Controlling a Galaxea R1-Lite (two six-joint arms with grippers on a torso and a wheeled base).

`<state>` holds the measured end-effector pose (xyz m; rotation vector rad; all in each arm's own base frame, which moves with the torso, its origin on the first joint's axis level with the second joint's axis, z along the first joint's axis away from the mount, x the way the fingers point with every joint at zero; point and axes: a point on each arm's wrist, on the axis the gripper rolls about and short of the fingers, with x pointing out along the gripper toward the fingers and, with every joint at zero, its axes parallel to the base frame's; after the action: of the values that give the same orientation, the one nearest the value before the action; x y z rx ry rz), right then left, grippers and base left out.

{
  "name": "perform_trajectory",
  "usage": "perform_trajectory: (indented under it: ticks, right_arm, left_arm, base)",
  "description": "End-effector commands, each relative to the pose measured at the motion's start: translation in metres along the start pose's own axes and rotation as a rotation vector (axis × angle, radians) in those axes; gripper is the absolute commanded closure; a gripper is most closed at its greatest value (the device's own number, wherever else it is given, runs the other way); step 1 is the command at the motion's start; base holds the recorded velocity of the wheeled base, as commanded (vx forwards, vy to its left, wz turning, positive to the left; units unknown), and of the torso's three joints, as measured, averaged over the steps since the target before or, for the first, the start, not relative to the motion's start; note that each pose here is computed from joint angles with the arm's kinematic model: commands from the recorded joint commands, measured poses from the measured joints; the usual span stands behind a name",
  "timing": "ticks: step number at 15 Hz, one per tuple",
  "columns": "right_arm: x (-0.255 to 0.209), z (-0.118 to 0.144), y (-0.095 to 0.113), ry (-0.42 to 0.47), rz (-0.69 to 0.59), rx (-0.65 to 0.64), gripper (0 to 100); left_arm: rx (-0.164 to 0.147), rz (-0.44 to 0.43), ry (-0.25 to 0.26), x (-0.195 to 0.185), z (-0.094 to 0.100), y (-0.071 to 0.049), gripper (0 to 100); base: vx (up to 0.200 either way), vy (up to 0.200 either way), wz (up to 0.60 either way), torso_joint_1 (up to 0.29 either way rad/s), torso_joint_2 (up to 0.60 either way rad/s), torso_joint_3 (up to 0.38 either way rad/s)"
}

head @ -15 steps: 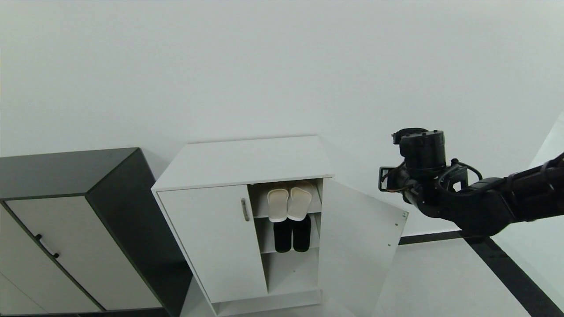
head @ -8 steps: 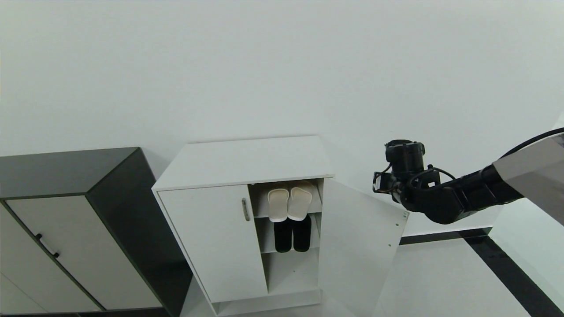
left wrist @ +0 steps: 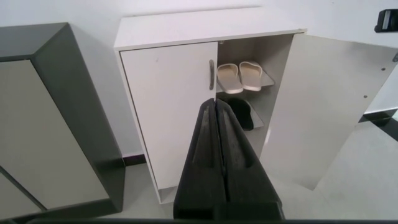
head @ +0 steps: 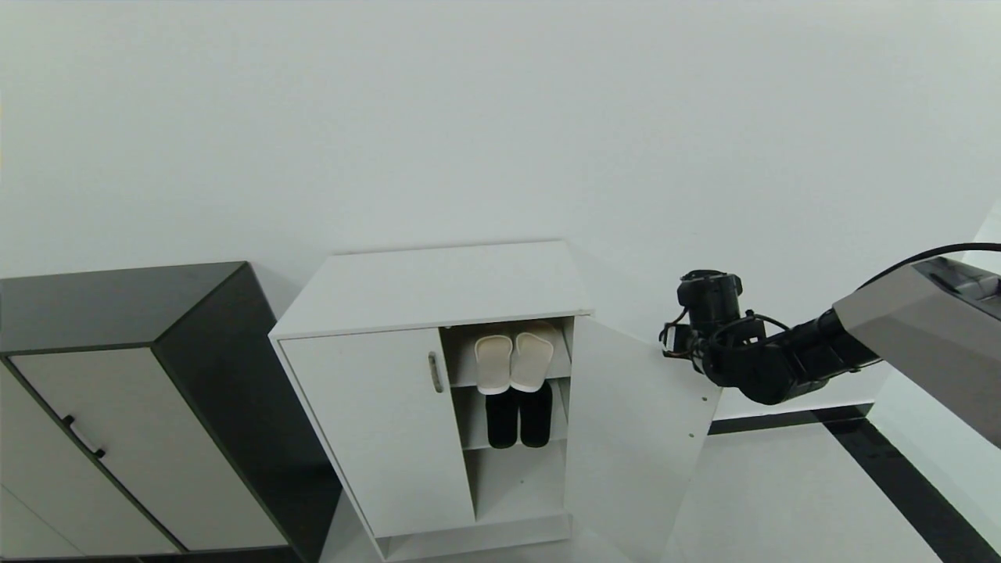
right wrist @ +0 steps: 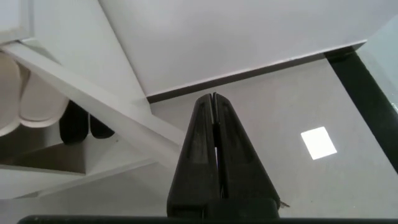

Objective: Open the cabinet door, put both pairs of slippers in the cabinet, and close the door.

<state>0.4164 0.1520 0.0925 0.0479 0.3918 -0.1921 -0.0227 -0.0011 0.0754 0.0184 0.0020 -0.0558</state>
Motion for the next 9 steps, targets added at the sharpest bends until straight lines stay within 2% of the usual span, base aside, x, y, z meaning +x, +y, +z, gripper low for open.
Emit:
perform_trajectory:
  ticks: [1,9]
  right_arm:
    - [0.0043,-0.0080,0.0017,0.018,-0.001,-0.011,100]
    - [0.0087,-0.0159,0.0031,0.034,-0.004,-0.022,100]
  left_arm:
    - [0.000,-0.001,-0.001,0.0000,0.0001,0.0000,100]
    - [0.000,-0.001,0.000,0.0000,-0.0001,0.0000,100]
  base:
    - [0.000,0.000,0.00,0.000,0.00,0.000]
    - [0.000,0.000,0.00,0.000,0.00,0.000]
